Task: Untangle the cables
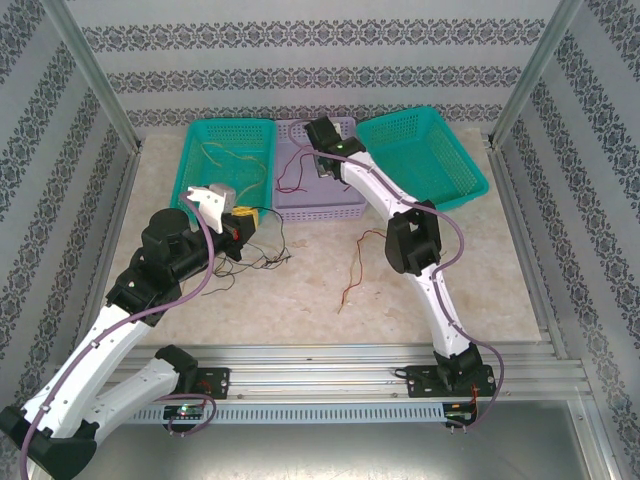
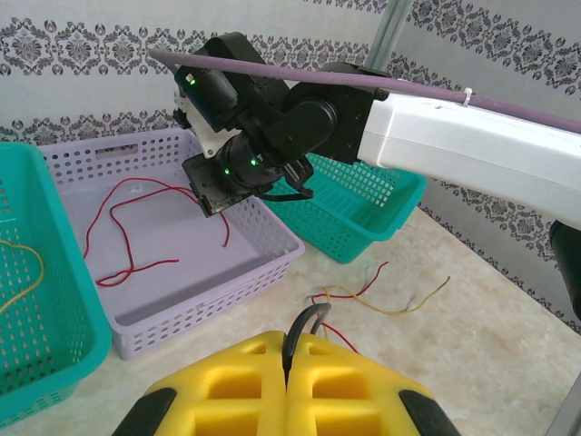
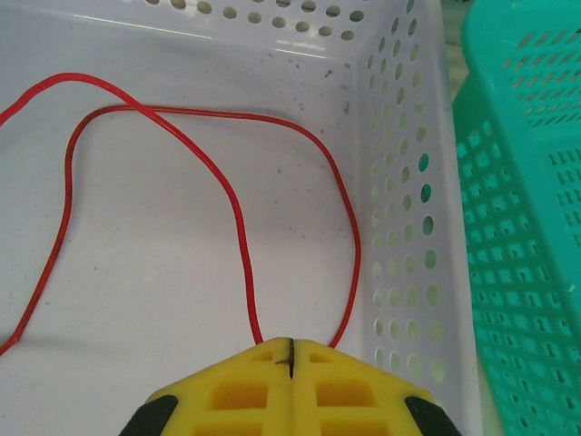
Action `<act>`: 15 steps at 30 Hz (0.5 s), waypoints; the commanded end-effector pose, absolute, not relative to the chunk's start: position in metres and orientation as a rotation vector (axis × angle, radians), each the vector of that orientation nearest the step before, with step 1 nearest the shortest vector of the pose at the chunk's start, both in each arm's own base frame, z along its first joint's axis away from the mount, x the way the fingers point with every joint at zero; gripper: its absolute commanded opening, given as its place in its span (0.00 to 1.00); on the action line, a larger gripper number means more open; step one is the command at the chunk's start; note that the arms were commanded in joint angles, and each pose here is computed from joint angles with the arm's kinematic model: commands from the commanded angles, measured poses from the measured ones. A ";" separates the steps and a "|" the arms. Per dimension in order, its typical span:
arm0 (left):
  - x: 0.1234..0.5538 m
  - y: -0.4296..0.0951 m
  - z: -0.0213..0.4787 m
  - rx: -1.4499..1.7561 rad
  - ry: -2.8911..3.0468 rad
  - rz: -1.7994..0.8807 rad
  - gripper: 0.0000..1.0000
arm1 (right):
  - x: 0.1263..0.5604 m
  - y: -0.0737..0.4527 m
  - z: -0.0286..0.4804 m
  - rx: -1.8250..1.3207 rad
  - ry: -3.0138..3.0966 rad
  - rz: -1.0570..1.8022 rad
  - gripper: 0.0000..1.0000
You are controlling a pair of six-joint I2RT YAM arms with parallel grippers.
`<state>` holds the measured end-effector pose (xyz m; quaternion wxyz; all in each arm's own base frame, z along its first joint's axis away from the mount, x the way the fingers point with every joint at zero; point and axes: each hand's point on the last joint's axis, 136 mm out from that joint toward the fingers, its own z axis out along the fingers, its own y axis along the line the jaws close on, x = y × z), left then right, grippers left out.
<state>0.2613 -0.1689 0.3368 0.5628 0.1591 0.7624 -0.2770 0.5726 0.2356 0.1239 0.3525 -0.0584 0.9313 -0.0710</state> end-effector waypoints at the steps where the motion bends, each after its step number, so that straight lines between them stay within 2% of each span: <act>1: 0.262 -0.170 0.345 0.390 1.750 -0.647 0.00 | 0.572 0.237 0.133 -0.126 2.420 -0.125 0.01; 7: 0.263 -0.170 0.345 0.390 1.750 -0.643 0.00 | 0.568 0.242 0.138 -0.134 2.425 -0.089 0.18; 15: 0.263 -0.169 0.344 0.392 1.753 -0.637 0.00 | 0.563 0.245 0.154 -0.130 2.411 -0.038 0.29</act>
